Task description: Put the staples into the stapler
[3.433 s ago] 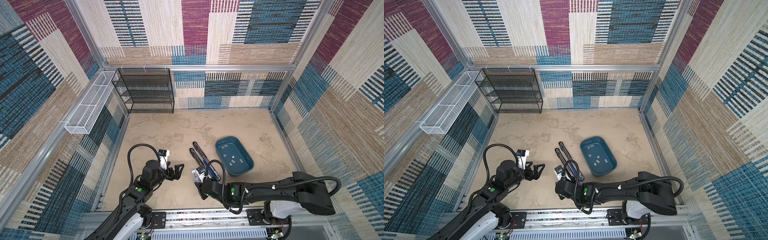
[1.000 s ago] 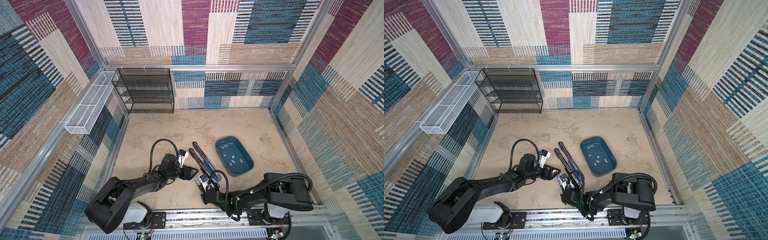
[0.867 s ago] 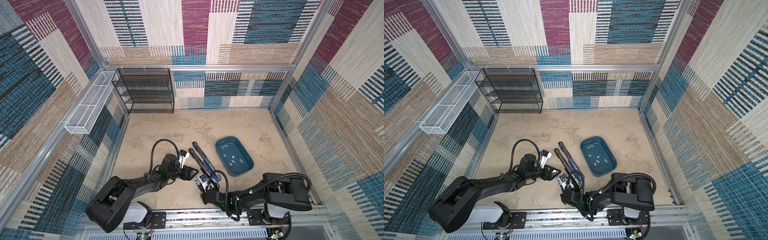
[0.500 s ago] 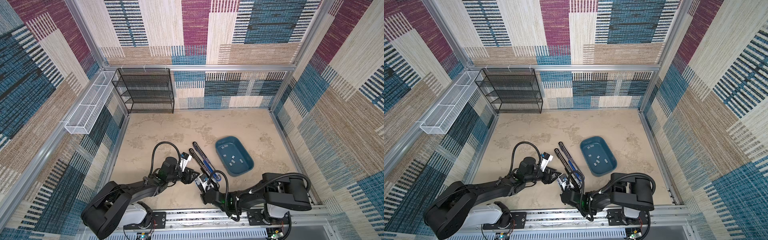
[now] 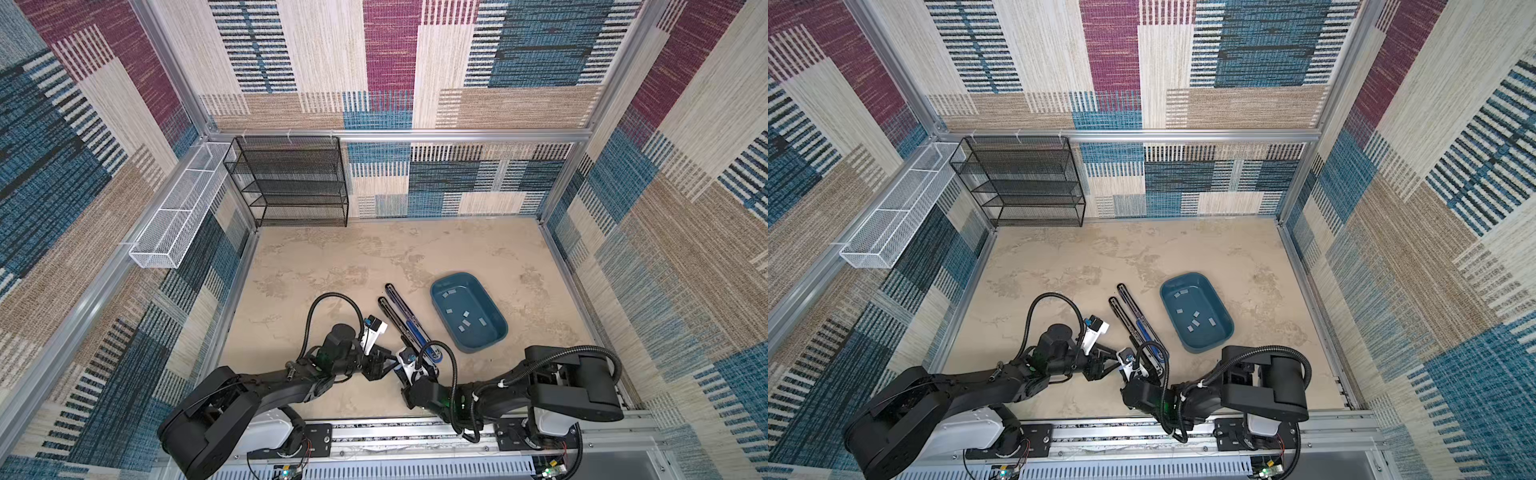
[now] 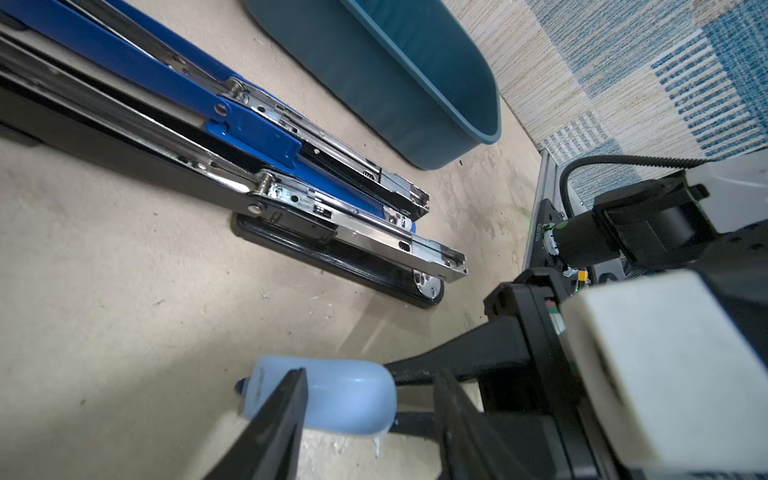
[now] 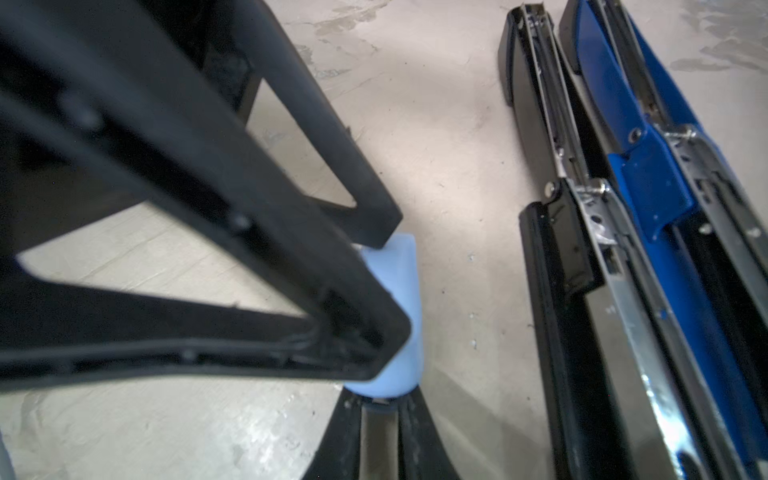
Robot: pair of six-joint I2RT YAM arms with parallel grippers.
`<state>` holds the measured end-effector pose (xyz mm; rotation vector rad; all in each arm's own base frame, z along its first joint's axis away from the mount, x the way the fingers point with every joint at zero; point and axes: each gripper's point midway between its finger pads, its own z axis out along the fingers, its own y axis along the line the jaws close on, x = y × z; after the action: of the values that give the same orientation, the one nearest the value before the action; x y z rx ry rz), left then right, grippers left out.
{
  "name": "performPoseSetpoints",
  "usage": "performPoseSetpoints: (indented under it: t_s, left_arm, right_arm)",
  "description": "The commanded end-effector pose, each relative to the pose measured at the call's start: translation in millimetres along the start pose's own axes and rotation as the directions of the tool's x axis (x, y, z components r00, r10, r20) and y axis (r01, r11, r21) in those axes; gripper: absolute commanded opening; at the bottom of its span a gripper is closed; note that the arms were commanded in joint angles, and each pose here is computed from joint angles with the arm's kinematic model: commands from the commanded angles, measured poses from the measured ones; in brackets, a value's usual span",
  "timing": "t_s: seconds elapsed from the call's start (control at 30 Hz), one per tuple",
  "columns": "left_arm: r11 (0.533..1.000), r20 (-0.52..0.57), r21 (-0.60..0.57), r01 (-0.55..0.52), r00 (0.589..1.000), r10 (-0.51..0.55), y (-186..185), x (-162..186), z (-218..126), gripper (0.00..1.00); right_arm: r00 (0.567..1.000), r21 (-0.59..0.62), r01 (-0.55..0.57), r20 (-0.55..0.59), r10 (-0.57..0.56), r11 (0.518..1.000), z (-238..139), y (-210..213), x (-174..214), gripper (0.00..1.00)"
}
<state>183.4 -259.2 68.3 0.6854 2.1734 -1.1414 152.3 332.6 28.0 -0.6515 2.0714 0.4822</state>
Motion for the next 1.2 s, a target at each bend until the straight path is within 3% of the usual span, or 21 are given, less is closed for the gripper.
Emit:
performPoseSetpoints:
  t_s: [0.0, 0.07, 0.53, 0.87, 1.17]
  left_arm:
    - [0.997, 0.029, -0.042, -0.063, 0.997, 0.065, 6.0, -5.4, -1.1, 0.53]
    - [0.995, 0.029, -0.071, -0.065, 0.997, 0.067, 10.8, -5.1, -2.2, 0.53]
    - [0.981, 0.031, -0.172, -0.091, 0.995, 0.097, 24.8, -8.3, -8.9, 0.53]
    - [0.983, -0.004, -0.162, -0.092, 0.996, 0.093, 28.2, -3.1, 0.9, 0.52]
    - [0.983, 0.000, -0.158, -0.089, 0.996, 0.090, 29.0, -1.1, 1.7, 0.52]
  right_arm:
    - [1.000, -0.012, -0.017, 0.018, 0.017, 1.000, -2.9, 2.6, -7.5, 0.23]
    - [1.000, -0.029, -0.014, 0.023, 0.015, 0.999, -5.7, 5.1, -11.0, 0.30]
    - [0.994, -0.118, -0.014, 0.106, 0.026, 0.993, -33.1, 10.4, -40.6, 0.36]
    - [0.996, -0.046, -0.005, 0.089, 0.010, 0.999, -19.9, 8.5, -40.4, 0.23]
    - [0.999, -0.019, -0.011, 0.044, 0.012, 1.000, -12.0, 3.9, -23.3, 0.20]
